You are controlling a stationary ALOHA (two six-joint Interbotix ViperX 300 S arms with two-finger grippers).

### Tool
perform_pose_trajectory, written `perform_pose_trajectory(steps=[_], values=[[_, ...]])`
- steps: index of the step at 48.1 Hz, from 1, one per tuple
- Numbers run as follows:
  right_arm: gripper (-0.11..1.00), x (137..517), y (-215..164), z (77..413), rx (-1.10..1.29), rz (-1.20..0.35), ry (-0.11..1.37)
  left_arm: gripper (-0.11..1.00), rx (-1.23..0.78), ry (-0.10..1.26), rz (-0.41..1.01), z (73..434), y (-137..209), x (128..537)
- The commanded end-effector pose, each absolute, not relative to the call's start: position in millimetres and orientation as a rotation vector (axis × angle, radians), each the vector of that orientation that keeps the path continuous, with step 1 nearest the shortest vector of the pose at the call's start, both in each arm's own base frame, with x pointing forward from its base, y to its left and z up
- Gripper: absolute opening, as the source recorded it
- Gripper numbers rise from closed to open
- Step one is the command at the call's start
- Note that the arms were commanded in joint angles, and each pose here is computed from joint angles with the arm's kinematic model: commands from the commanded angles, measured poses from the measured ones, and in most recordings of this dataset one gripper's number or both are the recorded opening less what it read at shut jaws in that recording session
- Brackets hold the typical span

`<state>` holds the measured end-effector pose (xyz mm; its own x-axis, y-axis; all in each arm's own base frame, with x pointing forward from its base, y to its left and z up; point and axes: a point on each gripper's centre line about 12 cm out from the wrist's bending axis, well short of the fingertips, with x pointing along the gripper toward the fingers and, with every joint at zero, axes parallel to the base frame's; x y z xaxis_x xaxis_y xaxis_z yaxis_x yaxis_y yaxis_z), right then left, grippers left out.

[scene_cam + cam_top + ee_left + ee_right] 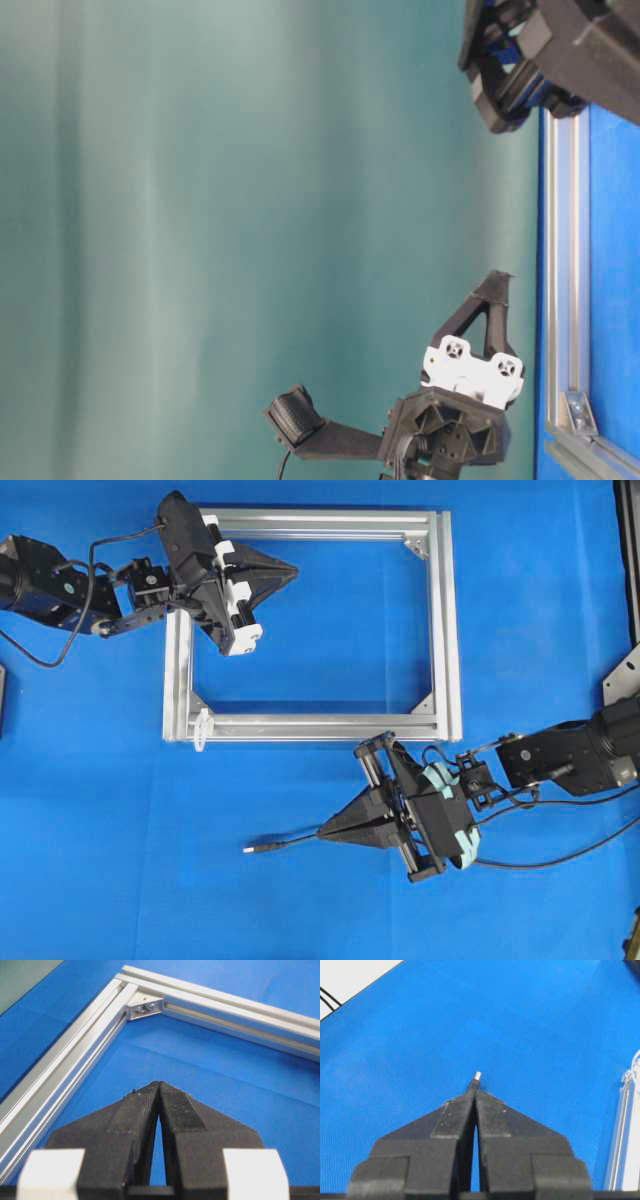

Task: Insert the wire through the string loop located on the left side.
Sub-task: 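Grasp the black USB cable near its plug with the right gripper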

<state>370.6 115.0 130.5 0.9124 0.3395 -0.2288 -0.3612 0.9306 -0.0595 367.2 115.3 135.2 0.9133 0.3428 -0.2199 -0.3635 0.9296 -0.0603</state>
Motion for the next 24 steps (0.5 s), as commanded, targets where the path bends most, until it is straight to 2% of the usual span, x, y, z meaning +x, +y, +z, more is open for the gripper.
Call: perform_pose_trajectory(steps=[1, 24], values=[[0.01, 369.5, 118.3, 153.4, -0.082, 0.367, 0.16, 0.0, -0.088, 0.165, 0.344, 154.8, 112.0, 371.0], [-0.02, 370.8, 118.9, 150.6, -0.048, 0.362, 0.205, 0.0, -0.088, 0.174, 0.343, 153.1, 111.4, 369.4]])
